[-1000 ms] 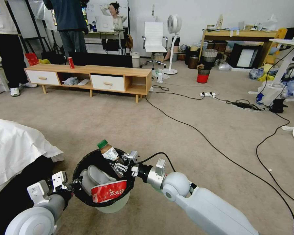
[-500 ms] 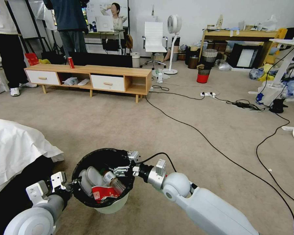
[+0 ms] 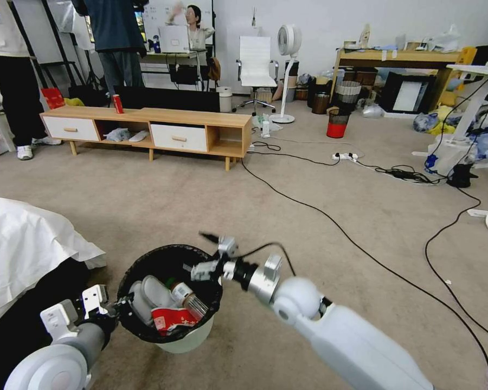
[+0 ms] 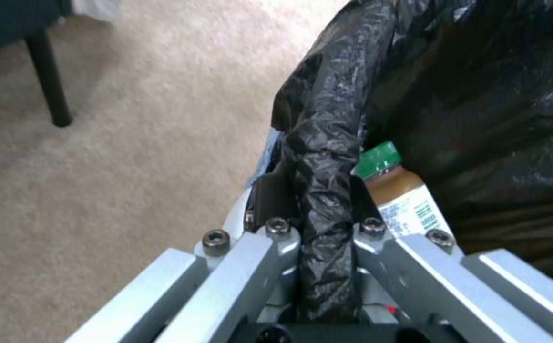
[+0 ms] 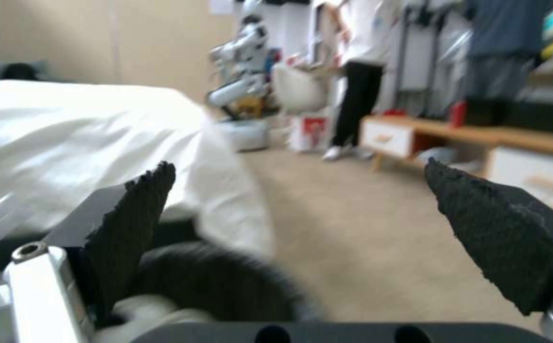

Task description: Pick up the trash bin and place the garbage on the floor into it.

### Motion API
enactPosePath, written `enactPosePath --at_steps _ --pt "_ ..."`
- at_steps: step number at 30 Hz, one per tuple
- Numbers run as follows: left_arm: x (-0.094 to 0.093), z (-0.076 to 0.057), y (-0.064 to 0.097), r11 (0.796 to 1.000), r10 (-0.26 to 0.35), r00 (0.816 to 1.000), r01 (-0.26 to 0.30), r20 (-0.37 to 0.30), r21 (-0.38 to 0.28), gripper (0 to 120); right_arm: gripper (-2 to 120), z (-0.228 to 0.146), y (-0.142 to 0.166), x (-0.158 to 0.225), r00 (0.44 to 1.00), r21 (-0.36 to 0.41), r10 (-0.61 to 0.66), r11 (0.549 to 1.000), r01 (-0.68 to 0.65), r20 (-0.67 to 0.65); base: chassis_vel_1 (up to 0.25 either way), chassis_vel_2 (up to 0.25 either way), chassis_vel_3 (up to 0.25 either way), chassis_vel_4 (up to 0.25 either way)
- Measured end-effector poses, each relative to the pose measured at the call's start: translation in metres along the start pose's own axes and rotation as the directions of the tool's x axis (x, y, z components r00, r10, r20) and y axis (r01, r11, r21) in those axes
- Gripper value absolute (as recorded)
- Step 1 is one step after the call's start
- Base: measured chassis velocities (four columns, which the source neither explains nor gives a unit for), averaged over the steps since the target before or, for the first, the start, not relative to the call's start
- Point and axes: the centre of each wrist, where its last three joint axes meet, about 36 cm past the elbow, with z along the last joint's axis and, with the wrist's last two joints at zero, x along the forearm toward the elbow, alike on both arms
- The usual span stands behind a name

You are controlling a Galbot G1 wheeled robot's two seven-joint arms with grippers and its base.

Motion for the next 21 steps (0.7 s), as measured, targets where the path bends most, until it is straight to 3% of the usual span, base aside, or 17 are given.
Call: enactPosePath --at_steps 5,8,21 --pt "0.003 -0.006 0.007 1.0 -0.022 1.0 0.022 0.022 0.011 3 100 -0.051 -0.03 0.019 0.991 0.06 0.121 0.99 -0.124 0.051 0.0 0.0 0.0 0.0" --pt "0.002 -0.01 0.012 0.999 -0.03 0.999 0.03 0.034 0.022 3 100 -0.064 -0.045 0.039 0.982 0.091 0.18 0.979 -0.184 0.052 0.0 0.0 0.0 0.0" --pt "0.005 -0.028 0.037 0.997 -0.063 0.995 0.06 0.078 0.043 3 100 -0.065 -0.082 0.111 0.915 0.134 0.404 0.908 -0.397 -0.025 0.0 0.0 0.0 0.0"
